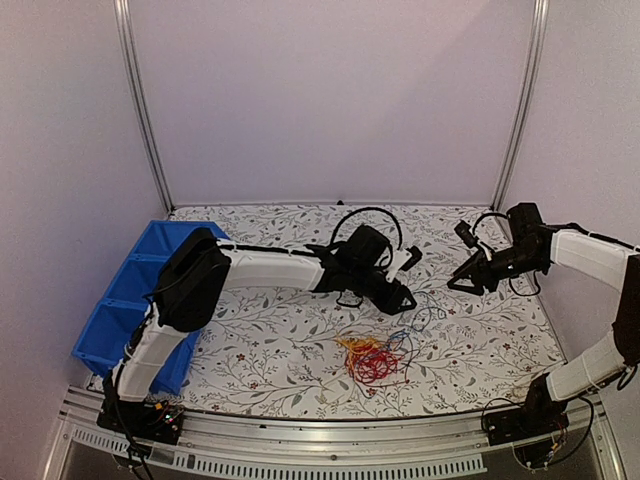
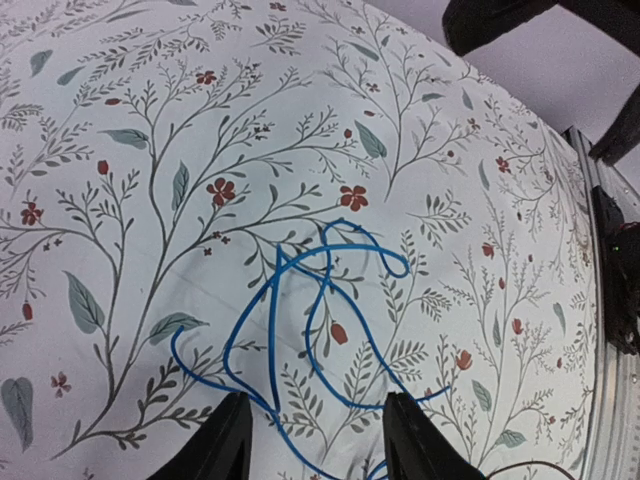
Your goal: Untangle the cables
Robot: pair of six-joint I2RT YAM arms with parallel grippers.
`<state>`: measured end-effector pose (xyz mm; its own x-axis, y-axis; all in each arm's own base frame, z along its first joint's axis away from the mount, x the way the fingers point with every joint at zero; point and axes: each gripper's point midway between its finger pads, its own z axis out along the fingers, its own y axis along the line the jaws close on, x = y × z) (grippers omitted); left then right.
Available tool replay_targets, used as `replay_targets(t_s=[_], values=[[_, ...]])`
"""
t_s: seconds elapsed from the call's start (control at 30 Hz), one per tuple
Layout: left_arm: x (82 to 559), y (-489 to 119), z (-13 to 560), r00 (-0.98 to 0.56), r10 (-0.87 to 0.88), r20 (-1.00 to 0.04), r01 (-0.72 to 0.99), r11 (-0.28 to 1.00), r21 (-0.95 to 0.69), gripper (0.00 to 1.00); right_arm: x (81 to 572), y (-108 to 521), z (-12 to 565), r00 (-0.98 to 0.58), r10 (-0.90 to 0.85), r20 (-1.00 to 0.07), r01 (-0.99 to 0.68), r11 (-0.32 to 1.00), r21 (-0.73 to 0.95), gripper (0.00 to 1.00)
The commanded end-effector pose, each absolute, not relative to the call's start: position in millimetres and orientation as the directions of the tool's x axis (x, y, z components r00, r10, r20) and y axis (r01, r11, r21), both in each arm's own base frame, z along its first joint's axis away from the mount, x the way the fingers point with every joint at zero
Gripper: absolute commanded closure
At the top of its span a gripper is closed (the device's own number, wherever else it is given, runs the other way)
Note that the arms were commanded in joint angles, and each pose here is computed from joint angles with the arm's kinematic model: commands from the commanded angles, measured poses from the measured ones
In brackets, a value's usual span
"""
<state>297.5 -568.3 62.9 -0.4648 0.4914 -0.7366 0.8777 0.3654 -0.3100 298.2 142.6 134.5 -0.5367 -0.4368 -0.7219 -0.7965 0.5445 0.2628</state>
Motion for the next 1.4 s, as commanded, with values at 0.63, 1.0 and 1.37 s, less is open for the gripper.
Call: replay_targets(t_s=[0.63, 1.0, 1.37], values=[[339, -565, 78, -0.542, 0.391, -0.743, 0.817, 0.453, -0.358, 1.0, 302, 145, 137, -0.524, -0.423, -0.739, -0.8, 0.543, 0.257, 0.44], [410, -473, 224, -0.438, 0.197, -0.877, 0.766, 0.592, -0.25, 1.0, 309, 138, 131, -0.521, -0.438, -0.732, -0.786, 0.581, 0.212, 0.44], [451, -346, 374, -0.262, 0.077, -0.962, 0.606, 0.789, -0.102, 1.0, 313, 135, 121, -0.535, -0.449, -0.716, -0.778, 0.592, 0.21, 0.44]])
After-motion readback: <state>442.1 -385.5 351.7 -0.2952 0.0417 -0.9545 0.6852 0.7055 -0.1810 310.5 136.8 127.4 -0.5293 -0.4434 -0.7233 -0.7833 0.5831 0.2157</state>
